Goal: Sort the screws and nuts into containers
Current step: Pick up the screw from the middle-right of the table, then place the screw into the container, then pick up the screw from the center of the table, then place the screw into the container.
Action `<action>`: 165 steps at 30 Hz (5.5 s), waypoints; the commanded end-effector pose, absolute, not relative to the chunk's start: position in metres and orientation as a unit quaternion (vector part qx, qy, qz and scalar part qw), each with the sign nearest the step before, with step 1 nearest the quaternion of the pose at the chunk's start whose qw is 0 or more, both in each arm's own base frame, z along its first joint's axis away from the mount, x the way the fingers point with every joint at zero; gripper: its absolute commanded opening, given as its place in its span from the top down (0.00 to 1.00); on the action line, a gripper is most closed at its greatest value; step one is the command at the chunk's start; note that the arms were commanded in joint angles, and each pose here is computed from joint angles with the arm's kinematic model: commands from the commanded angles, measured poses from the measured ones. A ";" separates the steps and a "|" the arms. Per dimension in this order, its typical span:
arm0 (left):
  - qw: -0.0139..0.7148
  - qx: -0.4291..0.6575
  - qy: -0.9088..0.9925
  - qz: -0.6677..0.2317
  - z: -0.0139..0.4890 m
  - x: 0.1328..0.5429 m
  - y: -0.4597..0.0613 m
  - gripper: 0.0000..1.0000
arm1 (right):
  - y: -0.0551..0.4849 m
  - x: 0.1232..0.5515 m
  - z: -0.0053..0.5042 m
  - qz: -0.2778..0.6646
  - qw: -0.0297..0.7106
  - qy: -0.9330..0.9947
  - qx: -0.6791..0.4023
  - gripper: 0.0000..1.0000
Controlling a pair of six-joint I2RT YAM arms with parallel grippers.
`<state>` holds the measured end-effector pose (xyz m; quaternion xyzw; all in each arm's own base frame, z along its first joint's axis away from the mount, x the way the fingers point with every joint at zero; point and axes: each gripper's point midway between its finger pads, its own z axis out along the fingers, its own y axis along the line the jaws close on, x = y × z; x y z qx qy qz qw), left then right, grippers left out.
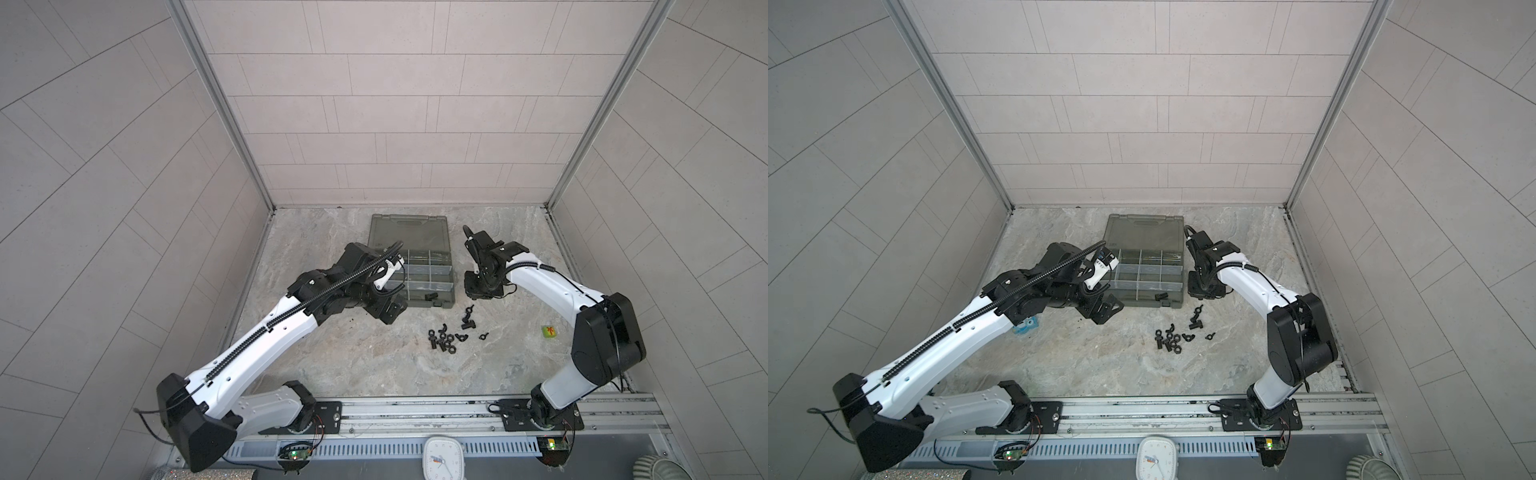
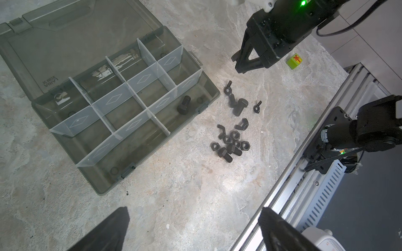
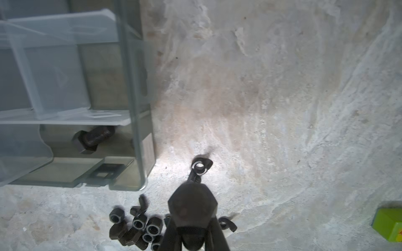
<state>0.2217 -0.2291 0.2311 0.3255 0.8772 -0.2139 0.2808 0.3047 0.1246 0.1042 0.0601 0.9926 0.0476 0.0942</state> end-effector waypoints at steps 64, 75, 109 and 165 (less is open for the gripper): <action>0.312 0.286 0.888 -0.178 0.235 0.217 -0.193 0.00 | 0.161 0.292 0.123 0.045 0.092 0.995 -0.014 0.66; 0.296 0.292 0.885 -0.208 0.231 0.216 -0.207 0.00 | 0.126 0.238 0.081 0.029 0.046 0.997 0.049 0.57; 0.288 0.284 0.889 -0.214 0.226 0.207 -0.202 0.00 | 0.135 0.246 0.019 0.098 0.040 0.975 0.194 0.58; 0.309 0.286 0.887 -0.189 0.225 0.213 -0.195 0.00 | 0.158 0.313 0.118 0.065 0.096 0.988 0.101 0.79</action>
